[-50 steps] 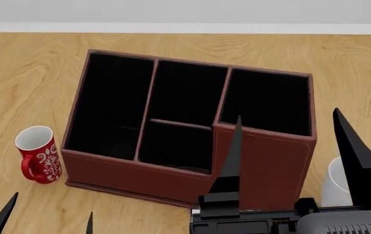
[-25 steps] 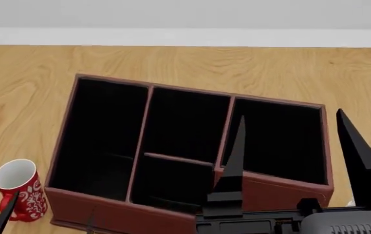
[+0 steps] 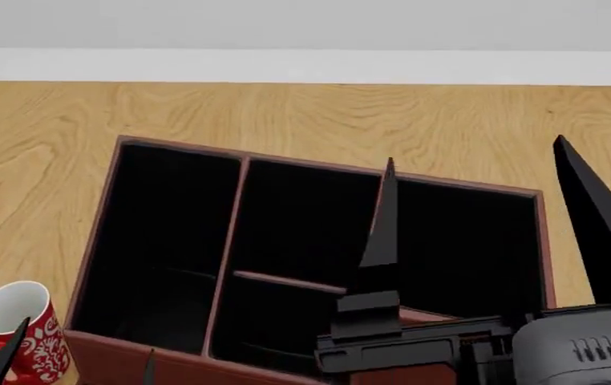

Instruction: Pick up the book and place it in the right compartment of the caddy.

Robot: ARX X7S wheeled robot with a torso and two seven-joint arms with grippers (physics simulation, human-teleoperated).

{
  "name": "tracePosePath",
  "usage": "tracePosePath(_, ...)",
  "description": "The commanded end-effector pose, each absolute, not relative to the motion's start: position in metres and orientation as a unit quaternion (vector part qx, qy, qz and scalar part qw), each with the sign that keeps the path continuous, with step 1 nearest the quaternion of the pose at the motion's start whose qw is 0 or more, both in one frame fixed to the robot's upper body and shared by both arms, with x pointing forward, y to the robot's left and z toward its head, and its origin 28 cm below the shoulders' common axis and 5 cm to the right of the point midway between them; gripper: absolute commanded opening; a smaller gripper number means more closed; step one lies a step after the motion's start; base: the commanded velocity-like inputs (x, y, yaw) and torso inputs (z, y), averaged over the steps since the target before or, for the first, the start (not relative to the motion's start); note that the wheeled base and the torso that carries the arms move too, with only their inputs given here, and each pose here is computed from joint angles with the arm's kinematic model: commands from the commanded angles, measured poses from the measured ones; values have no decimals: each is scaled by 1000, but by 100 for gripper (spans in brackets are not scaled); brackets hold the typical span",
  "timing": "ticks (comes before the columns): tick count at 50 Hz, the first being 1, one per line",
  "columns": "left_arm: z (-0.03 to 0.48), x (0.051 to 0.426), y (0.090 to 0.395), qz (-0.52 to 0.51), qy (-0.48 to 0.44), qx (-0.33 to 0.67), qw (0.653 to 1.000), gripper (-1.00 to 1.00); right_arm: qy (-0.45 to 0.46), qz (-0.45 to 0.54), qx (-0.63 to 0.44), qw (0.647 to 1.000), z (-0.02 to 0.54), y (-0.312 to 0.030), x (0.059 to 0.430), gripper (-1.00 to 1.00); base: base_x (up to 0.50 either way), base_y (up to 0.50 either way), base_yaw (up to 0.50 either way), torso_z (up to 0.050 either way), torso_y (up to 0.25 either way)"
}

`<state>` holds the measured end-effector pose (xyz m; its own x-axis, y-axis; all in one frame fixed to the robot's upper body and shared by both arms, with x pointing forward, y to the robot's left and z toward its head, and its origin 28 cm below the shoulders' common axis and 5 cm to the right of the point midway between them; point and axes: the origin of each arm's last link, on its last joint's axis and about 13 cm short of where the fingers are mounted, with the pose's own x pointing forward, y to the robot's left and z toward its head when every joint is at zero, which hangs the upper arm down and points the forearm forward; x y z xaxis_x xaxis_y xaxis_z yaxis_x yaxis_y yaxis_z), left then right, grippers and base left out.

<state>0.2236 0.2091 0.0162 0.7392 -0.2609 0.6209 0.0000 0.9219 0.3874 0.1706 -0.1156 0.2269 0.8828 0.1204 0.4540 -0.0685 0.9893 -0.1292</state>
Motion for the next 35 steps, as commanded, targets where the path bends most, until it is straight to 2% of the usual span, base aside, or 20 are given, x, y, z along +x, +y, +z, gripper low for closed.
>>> tracePosePath(1, 16, 224, 209, -74, -364, 176, 912, 100, -228, 139, -74, 961, 266, -123, 167, 100, 0, 0, 0, 0, 0)
tracePosePath(9, 16, 224, 209, -75, -372, 175, 909, 100, -166, 269, -103, 943, 304, -132, 168, 100, 0, 0, 0, 0, 0)
tracePosePath(14, 16, 224, 209, -74, -375, 173, 908, 100, -108, 346, -153, 919, 317, -134, 173, 100, 0, 0, 0, 0, 0)
tracePosePath(17, 16, 224, 209, -74, -378, 173, 907, 100, -82, 387, -141, 908, 328, -138, 177, 100, 0, 0, 0, 0, 0)
tracePosePath(35, 16, 225, 209, -73, -387, 176, 902, 100, 57, 500, -254, 826, 358, -167, 178, 100, 0, 0, 0, 0, 0)
